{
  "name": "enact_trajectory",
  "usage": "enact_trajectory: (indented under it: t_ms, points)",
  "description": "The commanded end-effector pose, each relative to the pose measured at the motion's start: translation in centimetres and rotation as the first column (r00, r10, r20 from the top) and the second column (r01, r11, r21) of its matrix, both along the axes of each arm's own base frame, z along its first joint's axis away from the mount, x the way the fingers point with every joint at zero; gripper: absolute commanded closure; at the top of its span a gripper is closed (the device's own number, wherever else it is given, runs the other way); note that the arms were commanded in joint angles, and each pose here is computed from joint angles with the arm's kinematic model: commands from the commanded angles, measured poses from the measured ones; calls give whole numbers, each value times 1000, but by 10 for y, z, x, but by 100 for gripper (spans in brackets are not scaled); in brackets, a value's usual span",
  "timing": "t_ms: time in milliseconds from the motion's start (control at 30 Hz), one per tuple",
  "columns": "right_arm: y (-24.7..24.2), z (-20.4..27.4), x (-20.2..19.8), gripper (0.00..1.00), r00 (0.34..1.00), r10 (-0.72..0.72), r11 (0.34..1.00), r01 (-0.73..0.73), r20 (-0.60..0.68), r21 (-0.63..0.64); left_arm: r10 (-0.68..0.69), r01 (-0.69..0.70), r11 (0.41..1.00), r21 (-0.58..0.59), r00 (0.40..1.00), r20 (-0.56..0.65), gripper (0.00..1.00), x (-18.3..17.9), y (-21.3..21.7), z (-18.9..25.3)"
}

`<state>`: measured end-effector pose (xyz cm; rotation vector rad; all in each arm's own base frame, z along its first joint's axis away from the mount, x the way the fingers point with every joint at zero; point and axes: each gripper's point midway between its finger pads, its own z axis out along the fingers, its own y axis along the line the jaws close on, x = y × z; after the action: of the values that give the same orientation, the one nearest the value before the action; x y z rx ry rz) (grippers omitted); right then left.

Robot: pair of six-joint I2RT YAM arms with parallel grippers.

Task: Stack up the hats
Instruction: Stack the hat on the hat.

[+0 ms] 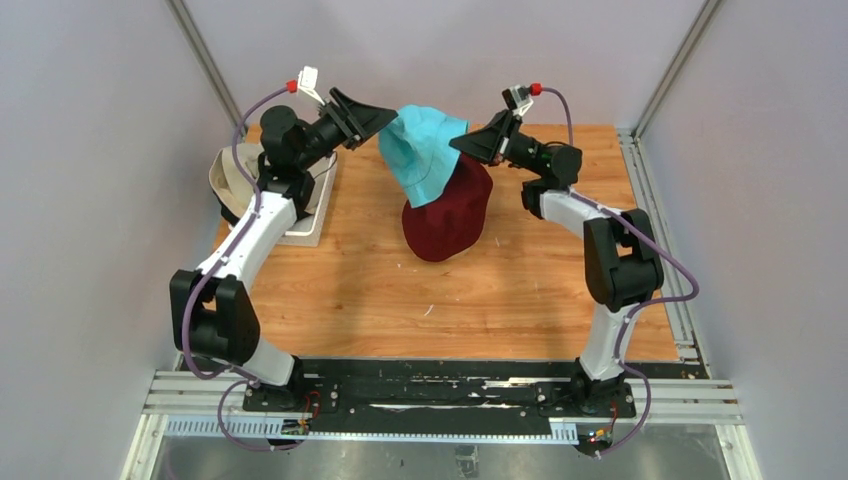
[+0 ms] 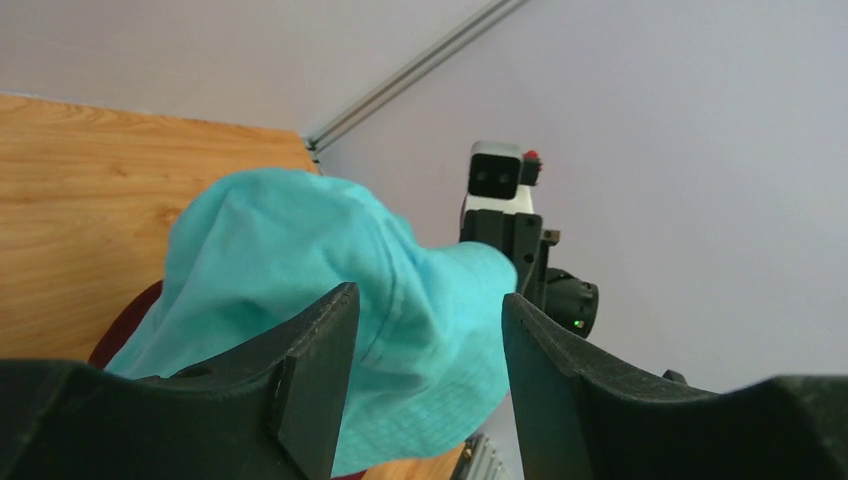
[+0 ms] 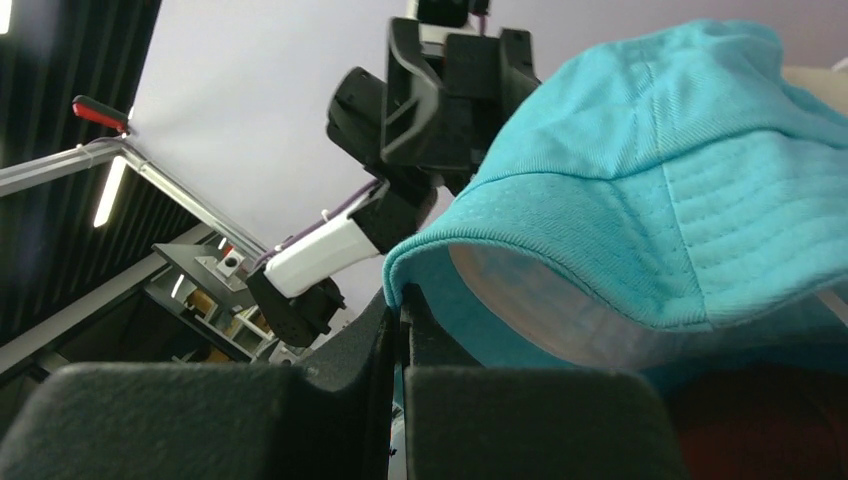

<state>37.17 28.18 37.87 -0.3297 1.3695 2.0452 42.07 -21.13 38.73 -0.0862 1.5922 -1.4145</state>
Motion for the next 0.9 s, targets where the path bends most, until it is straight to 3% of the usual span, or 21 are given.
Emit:
enact_trajectory:
  t_ms: [0, 433, 867]
  points:
    - [2, -8, -22, 99, 999, 21, 1000, -20, 50, -20, 1, -1, 1000, 3, 997, 77, 41, -13, 2, 22]
    - [-17, -38, -39, 99, 1000, -21, 997, 21, 0, -69, -19, 17, 1000, 22, 998, 66, 41, -14, 0, 14]
    - [-57, -77, -27, 99, 987, -113, 986, 97, -115, -133, -25, 23, 999, 35, 999, 43, 41, -15, -1, 1]
